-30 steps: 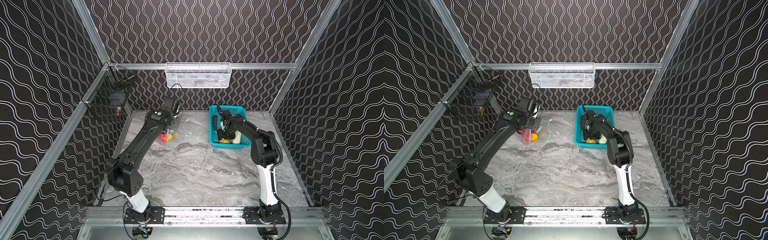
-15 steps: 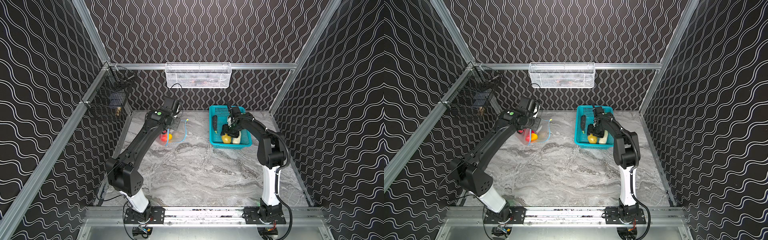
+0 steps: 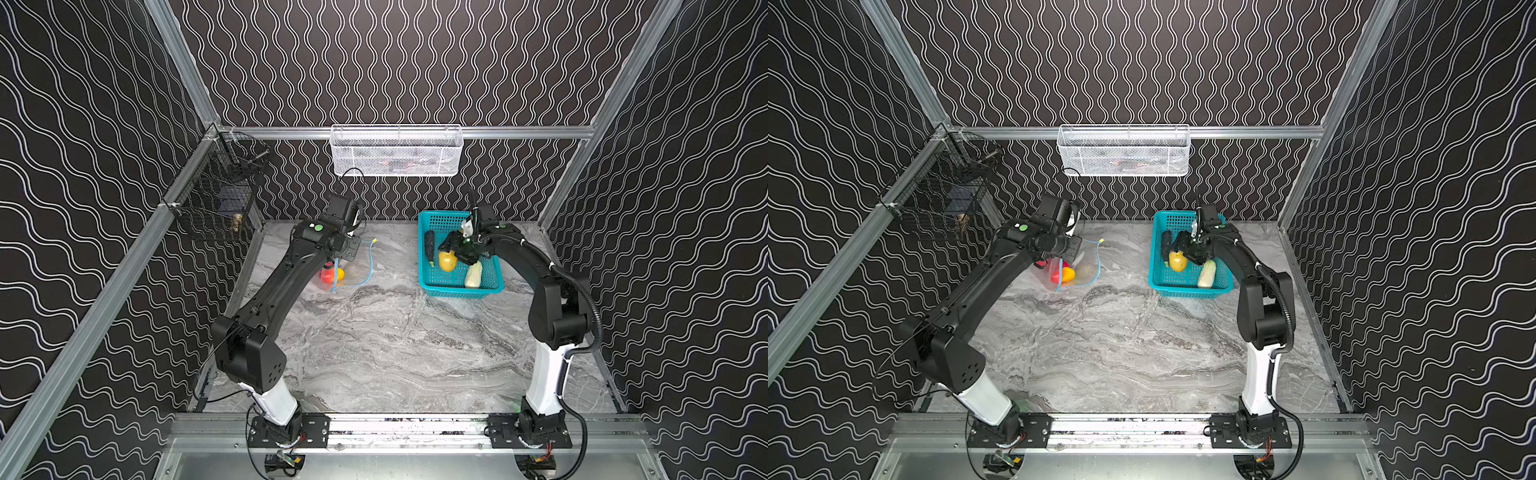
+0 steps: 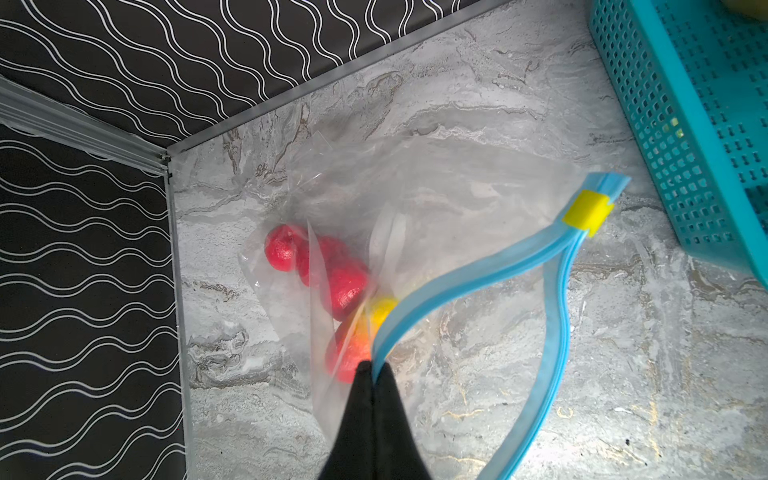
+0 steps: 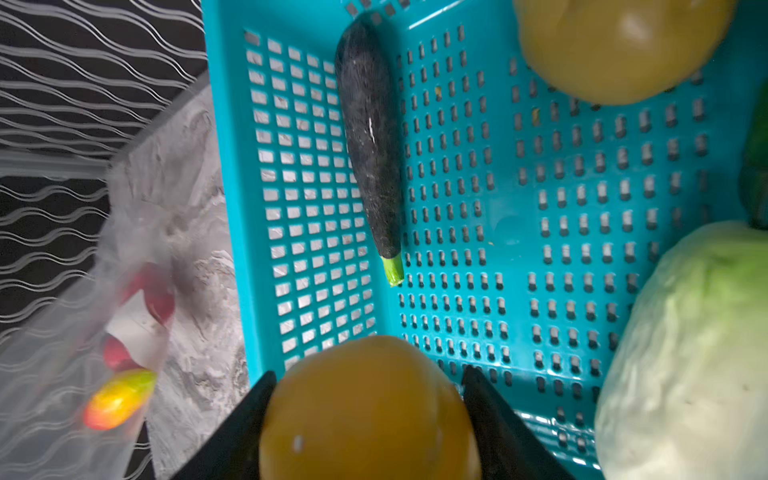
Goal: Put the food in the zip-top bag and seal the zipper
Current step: 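Lift the potato and carry it with the right gripper toward the bag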
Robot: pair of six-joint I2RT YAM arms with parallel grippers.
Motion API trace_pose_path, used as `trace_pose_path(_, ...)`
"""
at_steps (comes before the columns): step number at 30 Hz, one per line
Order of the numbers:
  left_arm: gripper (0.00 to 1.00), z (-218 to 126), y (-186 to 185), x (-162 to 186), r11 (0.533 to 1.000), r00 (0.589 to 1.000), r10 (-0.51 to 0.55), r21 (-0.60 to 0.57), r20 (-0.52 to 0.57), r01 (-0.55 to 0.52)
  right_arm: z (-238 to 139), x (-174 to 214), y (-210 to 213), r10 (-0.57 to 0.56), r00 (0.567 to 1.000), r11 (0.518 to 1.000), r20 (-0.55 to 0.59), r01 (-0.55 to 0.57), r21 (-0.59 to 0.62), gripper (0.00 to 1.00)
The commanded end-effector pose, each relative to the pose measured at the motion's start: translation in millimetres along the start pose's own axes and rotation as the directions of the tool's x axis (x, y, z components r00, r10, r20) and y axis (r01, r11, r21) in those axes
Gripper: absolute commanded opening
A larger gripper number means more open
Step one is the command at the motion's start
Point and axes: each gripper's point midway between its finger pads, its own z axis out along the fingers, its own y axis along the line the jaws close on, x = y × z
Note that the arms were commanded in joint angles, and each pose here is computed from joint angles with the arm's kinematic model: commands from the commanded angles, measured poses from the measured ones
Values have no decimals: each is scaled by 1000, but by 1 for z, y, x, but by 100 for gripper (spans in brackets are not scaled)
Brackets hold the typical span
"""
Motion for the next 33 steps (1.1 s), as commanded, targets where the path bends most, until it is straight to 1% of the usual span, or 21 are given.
trace_pose_path(1,0,-2,-3,-2,1000,999,-25,20,22,24,-8,-14,14,51,997,997,59,-47,-63,52)
trace_pose_path(4,0,-2,-3,-3,999,999,-29,26,23,28,-11,-16,21,70,994,991,78,-61,-115,52)
trace_pose_path(7,0,1,-4,-4,999,999,-30,29,13,29,-13,-18,23,85,992,990,91,-74,-121,55)
trace_pose_path(10,0,2,-7,-4,999,1000,-29,40,9,29,-16,-19,29,84,993,987,86,-71,-144,52)
trace_pose_path(14,0,6,-9,-2,999,999,-33,42,-1,33,-23,-18,38,98,991,978,87,-80,-193,51)
trace_pose_path(17,0,7,-9,-4,999,999,-32,42,-4,32,-32,-20,38,127,985,975,120,-101,-200,51)
trace_pose_path(18,0,8,-9,-4,998,999,-33,44,-6,33,-45,-22,44,127,981,973,145,-95,-212,51)
trace_pose_path(24,0,13,-14,-4,997,999,-41,59,-23,42,-71,-22,65,115,975,966,189,-66,-249,51)
trace_pose_path(27,0,14,-14,-6,997,999,-42,60,-26,44,-79,-16,82,101,975,958,199,-42,-284,53)
trace_pose_path(29,0,15,-15,-6,997,999,-43,61,-30,45,-81,-11,97,89,975,946,202,-19,-325,52)
trace_pose_path(33,0,16,-15,-6,997,998,-45,63,-35,47,-78,-1,117,71,979,929,189,4,-370,51)
